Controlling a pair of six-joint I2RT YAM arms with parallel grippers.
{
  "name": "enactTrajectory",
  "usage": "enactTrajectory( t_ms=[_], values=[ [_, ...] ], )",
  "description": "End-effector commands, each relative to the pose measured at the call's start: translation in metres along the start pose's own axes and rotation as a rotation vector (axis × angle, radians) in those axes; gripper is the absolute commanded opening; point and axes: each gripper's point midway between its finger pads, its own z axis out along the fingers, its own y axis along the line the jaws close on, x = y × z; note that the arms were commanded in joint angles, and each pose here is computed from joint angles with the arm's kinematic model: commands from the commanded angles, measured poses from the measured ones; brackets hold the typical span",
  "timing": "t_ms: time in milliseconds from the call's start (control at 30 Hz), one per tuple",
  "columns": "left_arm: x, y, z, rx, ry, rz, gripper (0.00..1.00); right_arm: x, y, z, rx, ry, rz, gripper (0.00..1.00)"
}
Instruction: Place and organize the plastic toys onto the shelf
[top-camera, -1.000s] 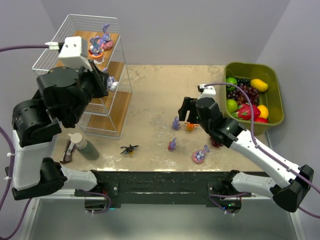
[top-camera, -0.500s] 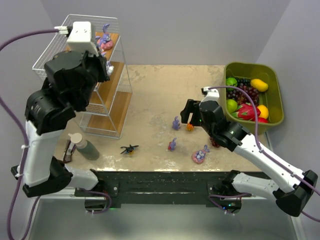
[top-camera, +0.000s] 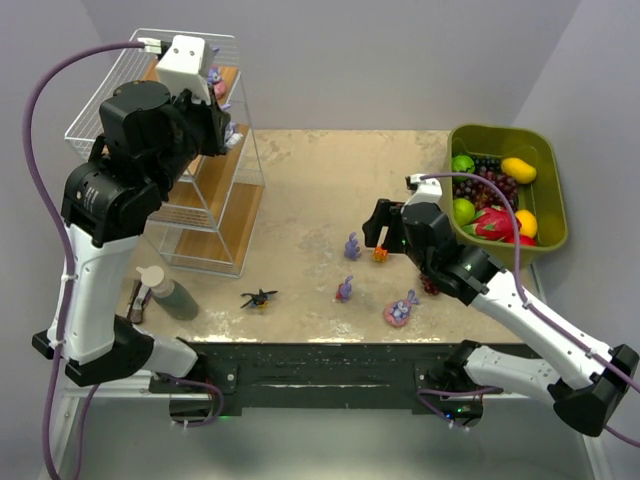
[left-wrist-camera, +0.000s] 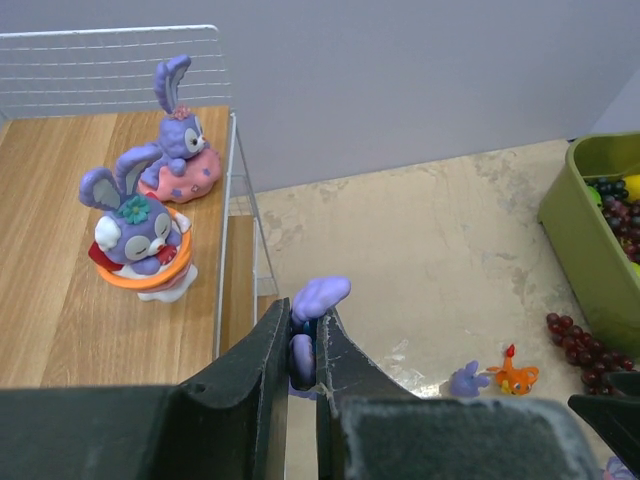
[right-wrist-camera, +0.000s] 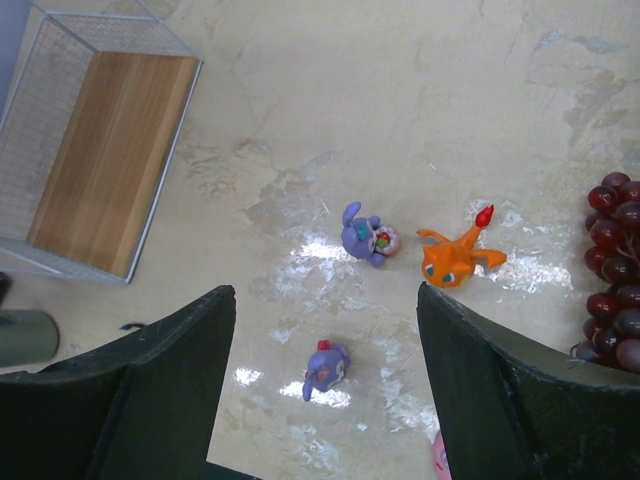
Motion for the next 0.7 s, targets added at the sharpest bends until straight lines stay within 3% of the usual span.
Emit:
enactTrajectory(
  t_ms=[0,667],
  values=[
    [-0.025,-0.003,-0.014,0.098,-0.077,-0.012,0.00,-0.006,0.004,0.000,-0.006,-0.005,0.004,0.76],
    [-0.010,0.049,-0.017,-0.070,-0.022,-0.122,0.00,0.000,0.016,0.008,-0.036,0.057,-0.046,0.76]
  ],
)
